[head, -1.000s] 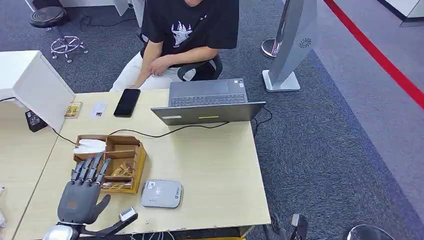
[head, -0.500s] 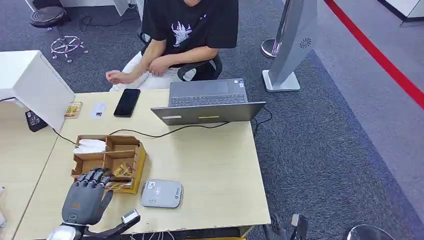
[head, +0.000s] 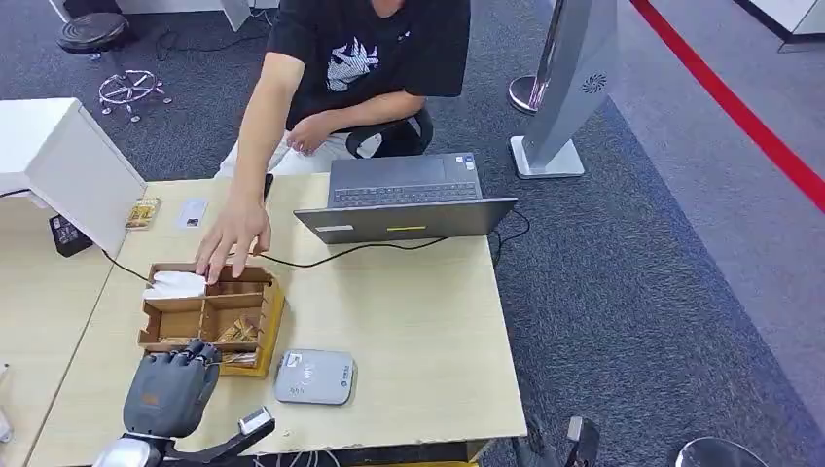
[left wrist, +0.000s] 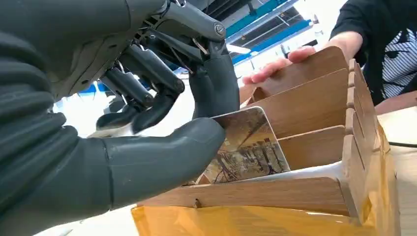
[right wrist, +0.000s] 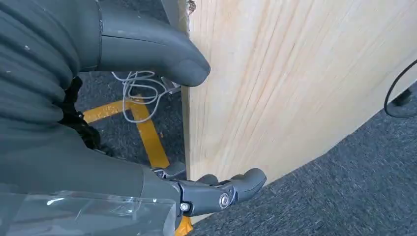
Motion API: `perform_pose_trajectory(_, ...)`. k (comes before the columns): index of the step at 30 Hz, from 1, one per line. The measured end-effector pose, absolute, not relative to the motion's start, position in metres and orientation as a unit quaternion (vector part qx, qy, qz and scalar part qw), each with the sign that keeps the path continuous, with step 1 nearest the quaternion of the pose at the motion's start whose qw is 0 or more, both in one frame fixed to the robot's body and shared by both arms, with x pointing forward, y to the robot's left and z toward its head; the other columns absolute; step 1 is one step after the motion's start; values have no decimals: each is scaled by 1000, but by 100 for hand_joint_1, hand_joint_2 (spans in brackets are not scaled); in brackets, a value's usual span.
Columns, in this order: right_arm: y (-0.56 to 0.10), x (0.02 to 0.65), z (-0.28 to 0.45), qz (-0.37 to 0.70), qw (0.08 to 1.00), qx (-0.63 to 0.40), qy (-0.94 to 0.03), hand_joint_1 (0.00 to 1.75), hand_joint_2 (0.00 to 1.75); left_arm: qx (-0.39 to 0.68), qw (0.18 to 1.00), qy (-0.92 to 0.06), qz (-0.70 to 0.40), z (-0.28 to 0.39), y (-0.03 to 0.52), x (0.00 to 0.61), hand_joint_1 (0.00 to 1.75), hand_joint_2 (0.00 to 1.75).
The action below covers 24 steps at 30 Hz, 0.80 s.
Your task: Pass the card to the sensor for recognition and then transmit it.
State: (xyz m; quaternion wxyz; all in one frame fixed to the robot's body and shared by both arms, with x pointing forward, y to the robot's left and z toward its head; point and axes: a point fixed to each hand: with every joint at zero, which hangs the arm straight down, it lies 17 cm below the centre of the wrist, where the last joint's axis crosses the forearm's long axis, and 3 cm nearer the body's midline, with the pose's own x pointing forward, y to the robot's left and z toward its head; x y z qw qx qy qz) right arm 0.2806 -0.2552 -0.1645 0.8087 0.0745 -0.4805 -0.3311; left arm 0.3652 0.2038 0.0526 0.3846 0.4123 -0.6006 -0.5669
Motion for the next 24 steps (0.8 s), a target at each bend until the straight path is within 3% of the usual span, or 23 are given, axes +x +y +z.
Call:
perform_pose_trajectory(14,-252,280,-166,-325,813,77,-477,0,175,416,372,-612,-560,63,205,370,175,175)
perform_pose_trajectory(24,-250,280,-166,-317,817,78,-476,0,175,487,275,-675,-480,218,243,433,175,175)
